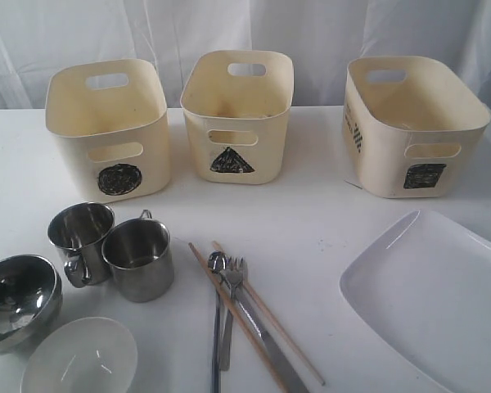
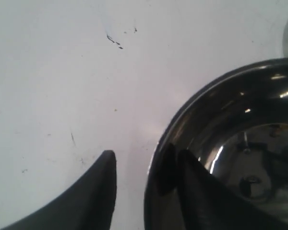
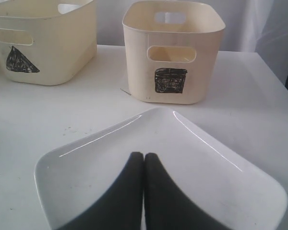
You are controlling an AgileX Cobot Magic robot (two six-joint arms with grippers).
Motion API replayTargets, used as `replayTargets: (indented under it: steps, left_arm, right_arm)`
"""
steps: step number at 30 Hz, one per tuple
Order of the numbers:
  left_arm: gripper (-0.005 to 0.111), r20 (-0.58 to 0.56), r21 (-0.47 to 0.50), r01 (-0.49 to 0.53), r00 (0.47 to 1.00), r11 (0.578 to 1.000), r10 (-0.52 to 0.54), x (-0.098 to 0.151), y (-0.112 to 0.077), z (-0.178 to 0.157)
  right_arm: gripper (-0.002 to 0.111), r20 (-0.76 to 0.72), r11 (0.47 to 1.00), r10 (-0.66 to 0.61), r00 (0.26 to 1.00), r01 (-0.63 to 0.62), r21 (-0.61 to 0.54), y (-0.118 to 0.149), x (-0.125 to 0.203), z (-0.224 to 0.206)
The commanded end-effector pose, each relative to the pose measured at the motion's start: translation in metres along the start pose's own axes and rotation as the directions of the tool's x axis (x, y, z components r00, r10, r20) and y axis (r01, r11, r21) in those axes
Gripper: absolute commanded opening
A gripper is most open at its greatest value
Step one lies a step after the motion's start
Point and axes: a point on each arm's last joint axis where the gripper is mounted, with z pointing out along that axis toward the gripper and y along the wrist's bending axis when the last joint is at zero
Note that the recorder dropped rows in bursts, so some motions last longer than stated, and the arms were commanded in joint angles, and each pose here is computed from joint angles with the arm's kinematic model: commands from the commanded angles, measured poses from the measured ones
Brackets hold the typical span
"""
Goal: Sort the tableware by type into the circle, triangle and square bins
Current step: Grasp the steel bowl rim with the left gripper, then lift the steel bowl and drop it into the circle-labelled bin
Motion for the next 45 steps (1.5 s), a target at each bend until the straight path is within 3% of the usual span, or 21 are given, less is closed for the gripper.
replayTargets:
  steps: [1,7,17,20,24,27,29,30,32,35,37,42,45]
  left_arm:
    - [0.034,-0.021,-0.001,0.013,1.0,1.0,-0.013,0.004,0.0,0.001]
    - [0.0,-0.05,-0.001,0.009,0.999,1.0,-0.009,0.007,0.0,0.001]
    - [0.0,-0.144,0.003,0.0,0.99,1.0,0.001,0.016,0.0,-0.01]
    - [0.0,-0.078,0.016,0.001,0.997,1.0,0.0,0.005,-0.002,-0.033]
    - [0.0,0.206,0.026,-0.041,0.978,0.999,0.035,-0.038,-0.006,-0.094]
    - [0.0,0.46,0.041,-0.05,0.888,0.998,0.026,-0.071,-0.01,-0.149]
    - [0.0,0.635,0.046,-0.055,0.772,0.997,0.014,-0.092,-0.012,-0.174]
    - [0.0,0.725,0.045,-0.058,0.688,0.997,0.008,-0.102,-0.013,-0.181]
    - [0.0,0.844,0.044,-0.058,0.536,0.997,-0.007,-0.12,-0.013,-0.185]
    - [0.0,0.897,0.069,-0.027,0.439,0.997,-0.05,-0.144,-0.013,-0.165]
    - [0.0,0.894,0.091,0.011,0.44,0.996,-0.086,-0.165,-0.012,-0.139]
    - [0.0,0.798,0.085,0.019,0.598,0.996,-0.079,-0.217,-0.018,-0.066]
    - [0.0,0.762,0.048,-0.06,0.648,0.997,0.003,-0.242,-0.025,-0.046]
  right_arm:
    - [0.0,0.015,1.0,-0.002,1.0,0.002,-0.005,0.0,-0.001,0.0]
    - [0.0,0.015,1.0,-0.002,1.0,0.002,-0.005,0.0,-0.001,0.0]
    - [0.0,0.012,1.0,0.009,1.0,-0.009,-0.006,0.0,-0.001,0.0]
    - [0.0,0.012,1.0,0.009,1.0,-0.009,-0.006,0.0,-0.001,0.0]
    - [0.0,0.012,1.0,0.009,1.0,-0.009,-0.006,0.0,-0.001,0.0]
    - [0.0,0.012,1.0,0.009,1.0,-0.009,-0.006,0.0,-0.001,0.0]
    - [0.0,0.012,1.0,0.009,1.0,-0.009,-0.006,0.0,-0.001,0.0]
    - [0.0,0.014,1.0,0.009,1.0,-0.009,-0.007,0.0,-0.001,0.0]
    - [0.0,0.014,1.0,0.009,1.0,-0.009,-0.007,0.0,-0.001,0.0]
    - [0.0,0.014,1.0,0.009,1.0,-0.009,-0.007,0.0,-0.001,0.0]
    - [0.0,0.014,1.0,0.009,1.0,-0.009,-0.007,0.0,-0.001,0.0]
    - [0.0,0.014,1.0,0.009,1.0,-0.009,-0.007,0.0,-0.001,0.0]
    - [0.0,0.014,1.0,0.009,1.0,-0.009,-0.007,0.0,-0.001,0.0]
